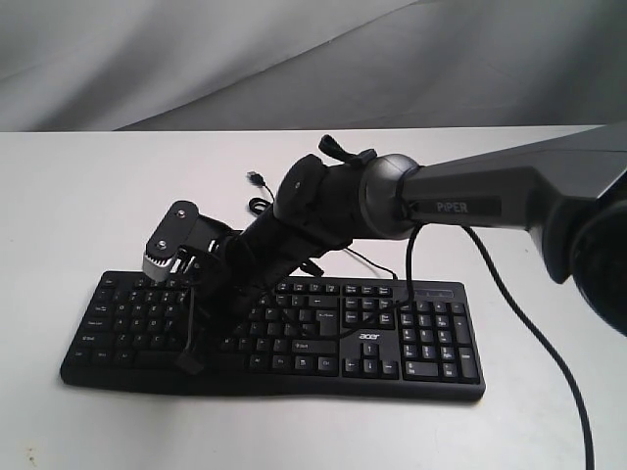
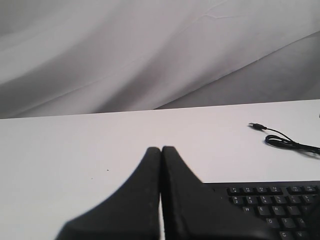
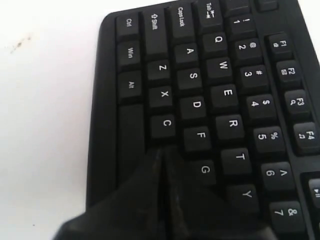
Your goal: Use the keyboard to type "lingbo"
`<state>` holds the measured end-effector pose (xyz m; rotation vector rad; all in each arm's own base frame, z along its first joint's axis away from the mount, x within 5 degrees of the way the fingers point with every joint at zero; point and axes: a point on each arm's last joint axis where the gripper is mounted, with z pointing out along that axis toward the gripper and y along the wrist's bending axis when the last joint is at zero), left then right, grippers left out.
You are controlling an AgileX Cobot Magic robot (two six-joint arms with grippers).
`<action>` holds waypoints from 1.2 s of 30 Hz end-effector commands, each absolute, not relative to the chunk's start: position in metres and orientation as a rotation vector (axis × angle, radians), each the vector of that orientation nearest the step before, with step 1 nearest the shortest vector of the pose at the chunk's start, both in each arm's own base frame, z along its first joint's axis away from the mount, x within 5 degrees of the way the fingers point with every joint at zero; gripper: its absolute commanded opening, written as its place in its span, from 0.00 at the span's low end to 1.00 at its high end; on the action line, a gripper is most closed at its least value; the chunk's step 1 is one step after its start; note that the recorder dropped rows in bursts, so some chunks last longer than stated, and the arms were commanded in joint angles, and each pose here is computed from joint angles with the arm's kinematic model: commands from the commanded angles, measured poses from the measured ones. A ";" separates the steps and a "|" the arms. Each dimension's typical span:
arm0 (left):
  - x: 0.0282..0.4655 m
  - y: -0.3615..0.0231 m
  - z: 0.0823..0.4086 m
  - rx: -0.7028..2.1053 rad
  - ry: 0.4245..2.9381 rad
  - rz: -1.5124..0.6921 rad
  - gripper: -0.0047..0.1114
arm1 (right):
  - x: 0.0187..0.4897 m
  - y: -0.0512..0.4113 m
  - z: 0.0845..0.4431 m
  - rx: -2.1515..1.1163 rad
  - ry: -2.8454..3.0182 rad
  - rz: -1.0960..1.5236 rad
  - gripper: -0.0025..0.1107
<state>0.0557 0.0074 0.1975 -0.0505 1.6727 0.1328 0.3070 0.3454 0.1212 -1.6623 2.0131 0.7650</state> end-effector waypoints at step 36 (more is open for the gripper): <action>0.056 0.007 0.197 -0.047 1.666 0.127 0.04 | 0.328 0.312 0.147 -1.644 2.079 0.597 0.02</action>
